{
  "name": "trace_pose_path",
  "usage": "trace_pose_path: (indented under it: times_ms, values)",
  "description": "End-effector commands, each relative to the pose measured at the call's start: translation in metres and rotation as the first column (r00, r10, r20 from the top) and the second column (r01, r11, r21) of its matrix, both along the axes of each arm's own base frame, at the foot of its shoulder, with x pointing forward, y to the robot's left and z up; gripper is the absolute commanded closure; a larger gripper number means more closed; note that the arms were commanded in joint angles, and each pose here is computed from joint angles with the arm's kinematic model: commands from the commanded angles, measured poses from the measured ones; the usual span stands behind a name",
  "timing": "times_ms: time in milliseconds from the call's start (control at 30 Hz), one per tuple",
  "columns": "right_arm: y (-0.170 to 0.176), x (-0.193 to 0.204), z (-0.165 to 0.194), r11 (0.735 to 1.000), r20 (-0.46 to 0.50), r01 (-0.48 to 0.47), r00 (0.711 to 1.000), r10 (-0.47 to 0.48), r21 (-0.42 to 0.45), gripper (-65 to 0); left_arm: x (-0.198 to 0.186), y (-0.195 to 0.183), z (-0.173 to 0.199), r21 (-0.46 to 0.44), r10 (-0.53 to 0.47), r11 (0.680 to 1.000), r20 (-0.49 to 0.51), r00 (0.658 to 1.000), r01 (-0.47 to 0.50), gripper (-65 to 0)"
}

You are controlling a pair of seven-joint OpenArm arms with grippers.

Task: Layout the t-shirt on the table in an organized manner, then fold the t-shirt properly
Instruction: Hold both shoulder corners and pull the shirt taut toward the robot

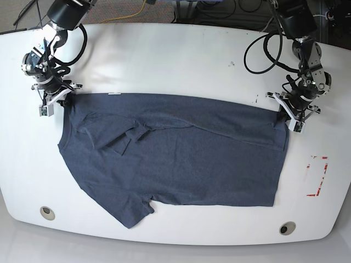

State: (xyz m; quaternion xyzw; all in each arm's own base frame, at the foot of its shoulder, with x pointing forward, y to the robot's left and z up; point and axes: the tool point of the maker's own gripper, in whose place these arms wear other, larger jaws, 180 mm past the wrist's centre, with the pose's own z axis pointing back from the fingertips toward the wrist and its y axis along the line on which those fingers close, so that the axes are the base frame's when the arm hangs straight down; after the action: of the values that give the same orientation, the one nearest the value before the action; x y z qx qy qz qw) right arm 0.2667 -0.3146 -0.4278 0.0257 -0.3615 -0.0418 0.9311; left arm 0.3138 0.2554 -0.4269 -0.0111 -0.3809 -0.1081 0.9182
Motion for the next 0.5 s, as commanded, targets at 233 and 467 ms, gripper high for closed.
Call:
trace_pose_path:
  times_ms: [233,467]
  values:
    - [-0.013,-0.038,-0.003,0.996,-0.098,-0.028,0.995,0.019,-0.085,0.0,-0.055,0.030,-0.009,0.176,0.000,0.984,-0.141,0.990,0.025,0.0]
    - [-0.014,-0.063,0.004,0.988,-0.147,-0.061,0.988,0.040,-0.140,0.0,-0.086,0.029,0.002,0.232,-0.032,0.971,-0.149,0.988,0.066,0.0]
